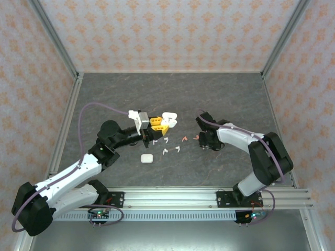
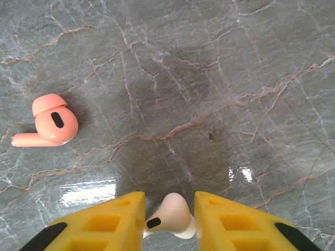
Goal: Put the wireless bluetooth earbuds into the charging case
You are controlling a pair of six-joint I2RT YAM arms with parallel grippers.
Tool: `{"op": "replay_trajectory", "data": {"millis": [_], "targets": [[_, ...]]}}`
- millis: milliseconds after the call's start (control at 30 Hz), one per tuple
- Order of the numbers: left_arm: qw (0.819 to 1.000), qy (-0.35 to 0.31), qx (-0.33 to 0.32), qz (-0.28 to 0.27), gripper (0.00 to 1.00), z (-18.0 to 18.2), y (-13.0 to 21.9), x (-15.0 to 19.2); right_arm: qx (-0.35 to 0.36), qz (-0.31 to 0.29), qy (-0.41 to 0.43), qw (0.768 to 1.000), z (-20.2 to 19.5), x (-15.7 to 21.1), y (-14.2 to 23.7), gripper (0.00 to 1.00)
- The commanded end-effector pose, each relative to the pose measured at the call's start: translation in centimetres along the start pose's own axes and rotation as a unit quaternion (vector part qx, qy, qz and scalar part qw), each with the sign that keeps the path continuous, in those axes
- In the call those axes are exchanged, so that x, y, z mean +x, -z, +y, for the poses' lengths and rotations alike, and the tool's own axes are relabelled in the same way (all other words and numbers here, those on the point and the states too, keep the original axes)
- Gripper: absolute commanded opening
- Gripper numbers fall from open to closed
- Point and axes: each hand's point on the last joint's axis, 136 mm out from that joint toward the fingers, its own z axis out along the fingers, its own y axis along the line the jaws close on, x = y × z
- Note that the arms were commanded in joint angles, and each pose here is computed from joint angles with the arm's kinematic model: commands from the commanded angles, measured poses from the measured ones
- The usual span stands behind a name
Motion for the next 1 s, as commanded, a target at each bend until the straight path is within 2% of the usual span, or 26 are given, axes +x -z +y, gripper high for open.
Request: {"op": "replay_trajectory", "data": {"millis": [0, 533, 967], "targets": [[1.000, -0.017, 0.004, -0.007, 0.00, -0.2, 0.1, -0.4, 0.019, 0.012, 0.002, 1.000, -0.6, 0.8, -0.6, 0.30], [1.000, -0.015, 0.003, -0.006, 0.00, -0.2, 0.1, -0.3, 0.026, 0.031, 0.005, 0.999, -1.4, 2.2, -0.6, 0.23], [1.000, -0.015, 0.003, -0.006, 0.00, -0.2, 0.1, -0.3, 0.043, 0.033, -0.001, 0.999, -2.7, 3.2, -0.3, 0.25]]}}
